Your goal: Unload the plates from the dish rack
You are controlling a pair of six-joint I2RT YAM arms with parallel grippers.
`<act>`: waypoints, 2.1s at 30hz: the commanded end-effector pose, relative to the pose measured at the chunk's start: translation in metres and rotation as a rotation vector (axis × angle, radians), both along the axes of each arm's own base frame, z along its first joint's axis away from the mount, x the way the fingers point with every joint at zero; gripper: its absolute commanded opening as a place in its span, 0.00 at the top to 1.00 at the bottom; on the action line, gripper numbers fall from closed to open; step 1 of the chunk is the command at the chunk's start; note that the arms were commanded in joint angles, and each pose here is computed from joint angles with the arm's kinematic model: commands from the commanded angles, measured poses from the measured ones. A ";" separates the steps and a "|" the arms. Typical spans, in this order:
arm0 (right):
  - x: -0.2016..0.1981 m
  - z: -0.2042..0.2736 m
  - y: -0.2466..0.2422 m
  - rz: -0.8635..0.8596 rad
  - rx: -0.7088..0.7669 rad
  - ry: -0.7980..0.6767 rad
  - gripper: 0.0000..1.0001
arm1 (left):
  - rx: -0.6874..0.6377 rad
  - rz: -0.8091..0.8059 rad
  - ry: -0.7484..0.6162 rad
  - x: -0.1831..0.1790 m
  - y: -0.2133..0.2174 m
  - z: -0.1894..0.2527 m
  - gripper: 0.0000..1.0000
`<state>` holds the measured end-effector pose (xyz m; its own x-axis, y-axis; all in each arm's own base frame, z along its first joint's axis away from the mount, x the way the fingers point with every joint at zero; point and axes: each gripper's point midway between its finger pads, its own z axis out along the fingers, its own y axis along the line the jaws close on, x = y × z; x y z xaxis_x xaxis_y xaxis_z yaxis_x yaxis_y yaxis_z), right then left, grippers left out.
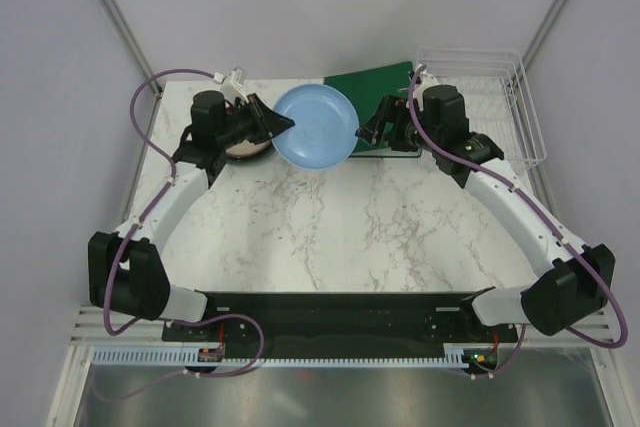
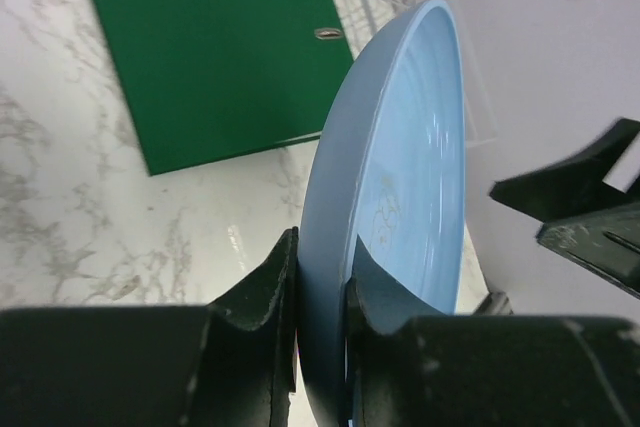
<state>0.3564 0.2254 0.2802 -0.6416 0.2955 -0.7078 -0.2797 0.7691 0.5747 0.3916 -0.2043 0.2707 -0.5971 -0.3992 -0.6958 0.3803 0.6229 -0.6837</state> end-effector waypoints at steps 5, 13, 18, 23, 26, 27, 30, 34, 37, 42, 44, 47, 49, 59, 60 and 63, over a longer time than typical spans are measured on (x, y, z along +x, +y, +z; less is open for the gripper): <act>-0.005 0.011 -0.035 -0.095 -0.142 -0.081 0.13 | 0.098 0.230 0.066 0.058 0.082 -0.019 0.98; -0.009 -0.007 -0.050 -0.125 -0.211 -0.061 0.12 | 0.121 0.342 0.180 0.106 0.163 -0.074 0.98; -0.008 -0.016 -0.057 -0.137 -0.243 -0.045 0.12 | 0.121 0.360 0.227 0.125 0.183 -0.112 0.98; -0.008 -0.024 -0.061 -0.141 -0.263 -0.031 0.12 | 0.122 0.374 0.267 0.135 0.195 -0.137 0.98; -0.008 -0.029 -0.062 -0.142 -0.265 -0.019 0.13 | 0.110 0.372 0.293 0.141 0.201 -0.150 0.98; -0.008 -0.030 -0.062 -0.141 -0.266 -0.016 0.12 | 0.111 0.382 0.298 0.142 0.205 -0.153 0.98; -0.008 -0.036 -0.060 -0.136 -0.266 0.000 0.12 | 0.108 0.399 0.312 0.143 0.212 -0.161 0.98; -0.008 -0.046 -0.059 -0.126 -0.269 0.022 0.12 | 0.097 0.416 0.323 0.141 0.219 -0.167 0.98; -0.008 -0.050 -0.056 -0.115 -0.264 0.033 0.13 | 0.097 0.419 0.337 0.138 0.221 -0.174 0.98; -0.008 -0.049 -0.055 -0.109 -0.256 0.032 0.13 | 0.090 0.434 0.389 0.134 0.225 -0.191 0.57; -0.009 -0.050 -0.054 -0.106 -0.256 0.033 0.12 | 0.081 0.403 0.386 0.134 0.219 -0.192 0.38; -0.010 -0.053 -0.053 -0.099 -0.254 0.038 0.12 | 0.088 0.409 0.390 0.131 0.221 -0.192 0.01; -0.010 -0.055 -0.051 -0.091 -0.252 0.043 0.13 | 0.095 0.417 0.395 0.130 0.221 -0.190 0.00; -0.011 -0.047 -0.064 -0.130 -0.289 0.003 0.10 | 0.188 0.493 0.408 0.108 0.235 -0.165 0.00; -0.011 -0.047 -0.065 -0.133 -0.290 0.003 0.10 | 0.195 0.505 0.402 0.109 0.238 -0.159 0.00; -0.014 -0.047 -0.065 -0.129 -0.287 0.003 0.10 | 0.202 0.516 0.383 0.107 0.239 -0.145 0.00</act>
